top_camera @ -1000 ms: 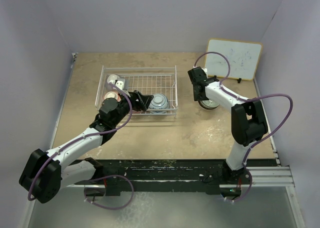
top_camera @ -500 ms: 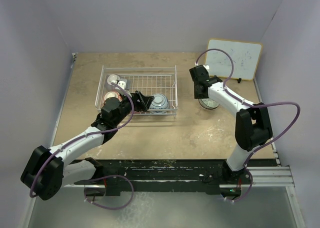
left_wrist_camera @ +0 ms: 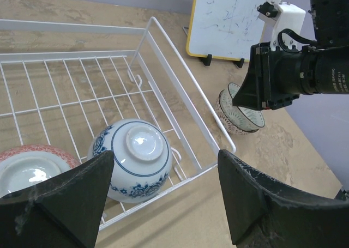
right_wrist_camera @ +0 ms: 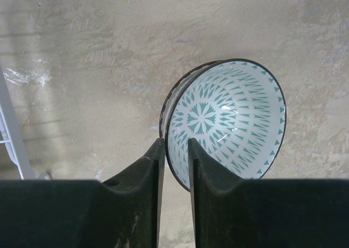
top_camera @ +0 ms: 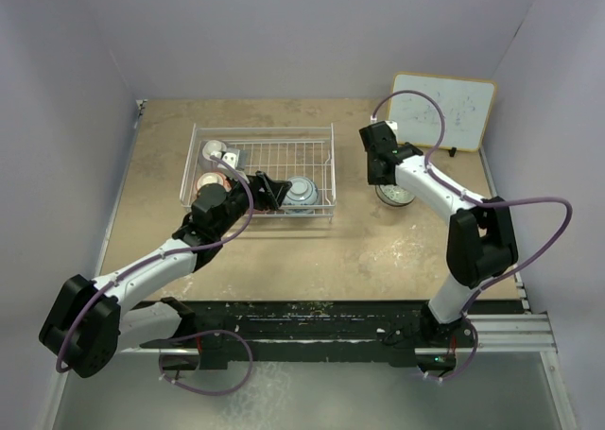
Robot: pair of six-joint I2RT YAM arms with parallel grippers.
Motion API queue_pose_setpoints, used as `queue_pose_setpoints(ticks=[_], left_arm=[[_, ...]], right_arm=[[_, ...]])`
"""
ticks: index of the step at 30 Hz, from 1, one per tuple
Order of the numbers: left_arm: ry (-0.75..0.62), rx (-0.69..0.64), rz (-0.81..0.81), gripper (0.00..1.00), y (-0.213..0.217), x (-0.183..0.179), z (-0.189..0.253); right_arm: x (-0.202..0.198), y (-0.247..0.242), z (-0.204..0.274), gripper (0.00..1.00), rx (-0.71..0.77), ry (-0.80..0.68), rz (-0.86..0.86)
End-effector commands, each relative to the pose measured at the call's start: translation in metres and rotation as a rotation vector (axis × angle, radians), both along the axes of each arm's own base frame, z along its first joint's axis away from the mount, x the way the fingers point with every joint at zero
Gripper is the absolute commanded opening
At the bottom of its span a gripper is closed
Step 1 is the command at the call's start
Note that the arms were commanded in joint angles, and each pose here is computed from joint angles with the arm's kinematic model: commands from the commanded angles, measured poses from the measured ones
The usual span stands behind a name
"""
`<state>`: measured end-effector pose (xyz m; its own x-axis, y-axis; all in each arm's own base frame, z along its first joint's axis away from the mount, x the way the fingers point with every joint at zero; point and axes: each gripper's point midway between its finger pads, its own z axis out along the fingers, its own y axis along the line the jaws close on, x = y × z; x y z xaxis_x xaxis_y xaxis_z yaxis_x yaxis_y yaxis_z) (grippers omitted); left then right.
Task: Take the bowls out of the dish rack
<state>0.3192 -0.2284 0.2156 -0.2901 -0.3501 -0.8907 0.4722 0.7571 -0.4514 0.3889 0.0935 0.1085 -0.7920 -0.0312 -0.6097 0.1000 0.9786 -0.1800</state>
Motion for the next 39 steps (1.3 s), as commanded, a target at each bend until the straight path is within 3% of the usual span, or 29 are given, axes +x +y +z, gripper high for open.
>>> queue_pose_setpoints(ticks=[1, 7, 22, 32, 39], left_arm=[[-0.057, -0.044, -0.005, 0.80, -0.003, 0.004, 0.024], [-0.052, -0.039, 0.000, 0.80, -0.002, 0.005, 0.021], [-0.039, -0.026, 0.004, 0.80, -0.001, 0.004, 0.016], [-0.036, -0.016, 0.013, 0.80, 0.000, 0.006, 0.013], [-0.032, -0.014, 0.010, 0.80, 0.000, 0.005, 0.012]], right_arm=[[0.005, 0.002, 0.024, 0.22, 0.038, -0.073, -0.012], [0.006, 0.002, 0.012, 0.06, 0.028, -0.047, -0.011], [0.010, 0.004, -0.015, 0.05, 0.009, 0.000, -0.006], [0.011, 0.006, 0.006, 0.07, 0.033, -0.054, 0.001], [0.011, 0.007, 0.005, 0.00, 0.036, -0.053, 0.005]])
